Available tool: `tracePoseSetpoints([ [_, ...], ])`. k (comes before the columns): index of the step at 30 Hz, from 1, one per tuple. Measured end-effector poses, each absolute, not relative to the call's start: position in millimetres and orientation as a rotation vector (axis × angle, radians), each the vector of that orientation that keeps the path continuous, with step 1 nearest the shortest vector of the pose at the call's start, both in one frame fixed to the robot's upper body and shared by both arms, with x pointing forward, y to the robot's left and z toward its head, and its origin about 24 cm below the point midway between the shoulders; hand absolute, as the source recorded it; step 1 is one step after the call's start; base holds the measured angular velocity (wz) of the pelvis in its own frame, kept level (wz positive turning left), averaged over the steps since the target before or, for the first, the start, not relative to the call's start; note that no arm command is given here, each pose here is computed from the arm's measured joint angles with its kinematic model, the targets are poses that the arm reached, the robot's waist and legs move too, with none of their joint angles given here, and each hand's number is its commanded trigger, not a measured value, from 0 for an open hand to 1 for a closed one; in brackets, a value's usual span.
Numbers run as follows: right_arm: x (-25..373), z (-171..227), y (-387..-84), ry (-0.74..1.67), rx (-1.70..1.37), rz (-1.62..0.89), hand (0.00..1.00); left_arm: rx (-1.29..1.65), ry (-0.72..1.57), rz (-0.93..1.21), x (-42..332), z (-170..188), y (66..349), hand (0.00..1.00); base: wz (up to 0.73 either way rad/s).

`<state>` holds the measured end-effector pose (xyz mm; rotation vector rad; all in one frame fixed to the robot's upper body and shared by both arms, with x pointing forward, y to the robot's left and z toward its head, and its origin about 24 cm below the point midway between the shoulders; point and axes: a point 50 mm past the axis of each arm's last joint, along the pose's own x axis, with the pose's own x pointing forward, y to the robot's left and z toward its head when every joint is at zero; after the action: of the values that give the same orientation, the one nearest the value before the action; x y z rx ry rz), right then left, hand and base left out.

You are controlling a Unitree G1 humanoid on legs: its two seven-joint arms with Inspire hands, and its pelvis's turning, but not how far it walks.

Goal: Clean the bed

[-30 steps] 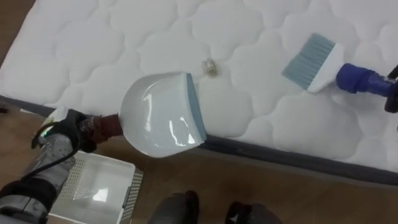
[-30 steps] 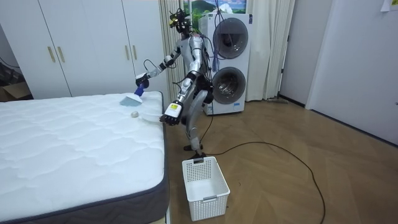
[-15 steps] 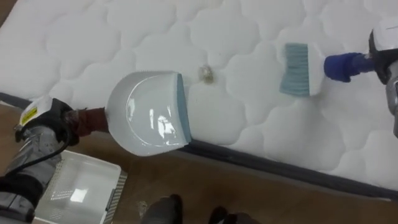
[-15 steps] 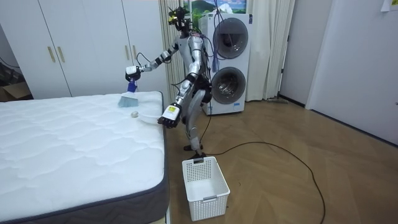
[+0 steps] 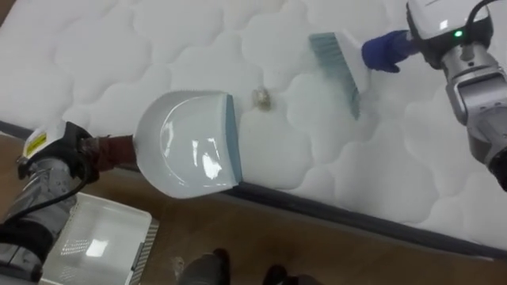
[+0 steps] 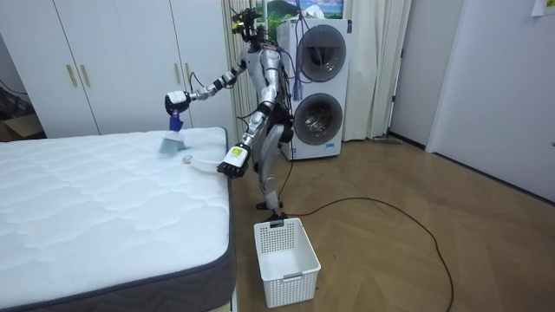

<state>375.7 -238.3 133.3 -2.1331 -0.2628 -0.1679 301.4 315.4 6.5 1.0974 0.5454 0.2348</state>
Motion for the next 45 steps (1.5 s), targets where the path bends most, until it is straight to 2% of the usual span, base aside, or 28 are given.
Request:
tracePoseSetpoints([
  [11,376.8,136.8,-219.7,-0.302,-2.138,-0.101,1.00,1.151,0.528,0.241,303.1,14.3,321.4,1.00,-0.01],
  [17,376.6,139.5,-199.8,-0.325,-2.135,-0.035,1.00,1.213,0.481,0.264,315.9,41.9,332.1,1.00,-0.05],
  [22,376.8,139.1,-193.4,-0.304,-2.118,-0.004,1.00,1.240,0.490,0.274,315.9,46.9,338.2,1.00,-0.11],
  [45,377.6,126.3,-159.9,-0.204,-1.977,0.177,1.00,1.249,0.673,0.211,300.7,29.7,354.0,1.00,-0.02],
])
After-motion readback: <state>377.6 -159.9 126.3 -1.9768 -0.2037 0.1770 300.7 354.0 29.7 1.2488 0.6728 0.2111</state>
